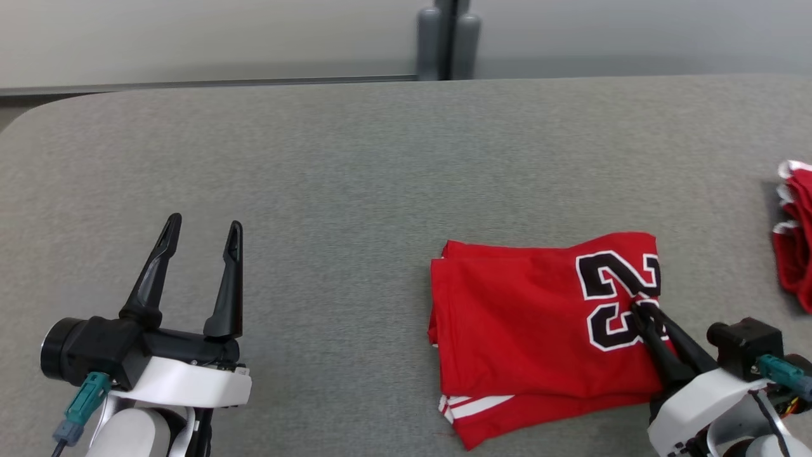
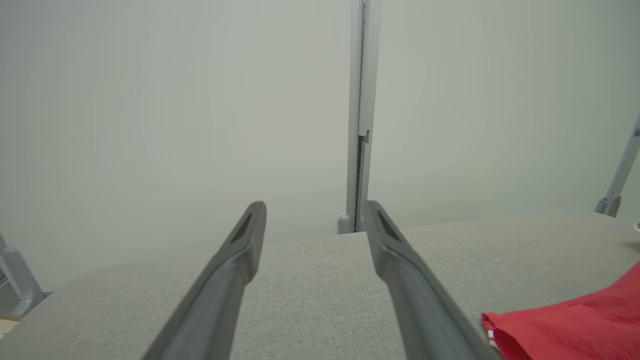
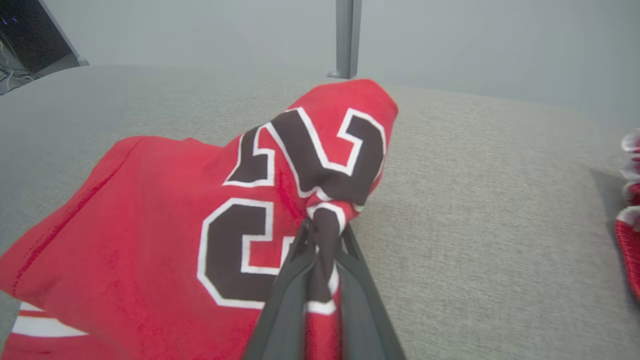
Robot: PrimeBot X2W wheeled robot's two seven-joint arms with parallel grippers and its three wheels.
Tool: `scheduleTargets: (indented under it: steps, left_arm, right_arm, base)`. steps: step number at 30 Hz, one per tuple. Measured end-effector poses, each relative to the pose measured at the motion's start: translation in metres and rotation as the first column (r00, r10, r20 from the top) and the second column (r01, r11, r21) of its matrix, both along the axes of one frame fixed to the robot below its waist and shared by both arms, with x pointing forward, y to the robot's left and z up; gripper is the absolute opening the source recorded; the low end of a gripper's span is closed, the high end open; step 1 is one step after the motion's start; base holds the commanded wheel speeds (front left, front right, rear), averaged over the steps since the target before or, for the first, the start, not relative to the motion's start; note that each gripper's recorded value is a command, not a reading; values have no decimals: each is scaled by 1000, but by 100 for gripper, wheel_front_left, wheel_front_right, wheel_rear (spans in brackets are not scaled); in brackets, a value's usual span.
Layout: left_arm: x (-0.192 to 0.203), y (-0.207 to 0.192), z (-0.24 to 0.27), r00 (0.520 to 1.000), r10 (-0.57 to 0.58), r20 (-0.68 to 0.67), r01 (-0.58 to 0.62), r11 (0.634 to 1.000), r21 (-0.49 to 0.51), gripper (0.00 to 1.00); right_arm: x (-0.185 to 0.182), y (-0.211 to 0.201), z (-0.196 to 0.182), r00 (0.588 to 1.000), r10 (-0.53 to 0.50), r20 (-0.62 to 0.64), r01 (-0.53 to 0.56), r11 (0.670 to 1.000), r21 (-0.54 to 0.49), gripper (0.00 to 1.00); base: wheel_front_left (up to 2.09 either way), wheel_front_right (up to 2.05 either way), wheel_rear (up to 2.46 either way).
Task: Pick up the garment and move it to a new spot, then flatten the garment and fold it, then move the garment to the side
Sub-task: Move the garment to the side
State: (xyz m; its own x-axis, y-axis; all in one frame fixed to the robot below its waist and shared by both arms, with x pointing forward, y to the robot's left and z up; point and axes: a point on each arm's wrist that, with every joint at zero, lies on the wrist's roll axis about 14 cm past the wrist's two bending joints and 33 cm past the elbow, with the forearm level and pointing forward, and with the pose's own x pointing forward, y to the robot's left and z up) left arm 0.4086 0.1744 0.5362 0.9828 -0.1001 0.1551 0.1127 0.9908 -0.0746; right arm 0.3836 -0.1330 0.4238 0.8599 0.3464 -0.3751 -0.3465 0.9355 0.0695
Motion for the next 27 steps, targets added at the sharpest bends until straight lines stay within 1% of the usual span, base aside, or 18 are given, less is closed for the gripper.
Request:
scheduleTargets:
  steps: [2,3,4,5,8,10,13,16,18,22,24,26,27]
  left_arm:
    - [9,-22,-2,998,-64,-1,64,998,-16,100]
    - [9,-22,-2,998,-64,-1,64,998,-16,100]
    - [14,-33,-1,996,-94,4,94,995,-20,100]
    - [20,-43,-1,992,-125,9,126,992,-24,100]
    - [33,-72,-1,979,-205,18,206,978,-40,100]
    - [41,-86,-3,970,-241,21,241,969,-52,100]
    - [54,-98,-10,961,-275,14,276,959,-60,100]
    - [65,-108,-17,950,-314,6,314,948,-48,100]
    - [72,-115,-22,940,-340,4,340,939,-47,100]
    - [90,-118,-30,932,-362,10,363,932,-27,100]
    - [98,-113,-36,936,-352,10,352,936,-21,100]
    - [104,-108,-42,940,-341,11,341,940,-14,100]
    - [106,-106,-46,942,-336,7,336,942,-14,100]
  right_arm:
    - [-1,-19,8,999,-50,14,51,999,-5,0]
    - [-1,-19,8,999,-50,14,51,999,-5,0]
    - [-2,-29,13,997,-76,29,77,997,-3,0]
    - [-1,-37,21,993,-110,49,109,994,18,0]
    - [2,-65,36,978,-184,98,183,983,21,0]
    - [7,-87,42,966,-228,120,230,973,1,0]
    - [24,-122,55,943,-288,167,297,954,-30,0]
    - [43,-165,69,904,-365,221,386,921,-58,0]
    - [50,-192,69,883,-410,230,438,895,-86,0]
    - [59,-247,71,827,-495,264,542,829,-142,0]
    - [63,-267,69,803,-530,273,579,802,-146,0]
    - [70,-278,62,779,-567,266,611,782,-123,0]
    - [73,-284,55,771,-585,253,626,769,-128,0]
  base:
    - [0,0,0]
    - [0,0,0]
    - [0,0,0]
    - [0,0,0]
    - [0,0,0]
    - [0,0,0]
    - [0,0,0]
    - [0,0,0]
    - [0,0,0]
    - [0,0,0]
    - [0,0,0]
    - [0,0,0]
    - [0,0,0]
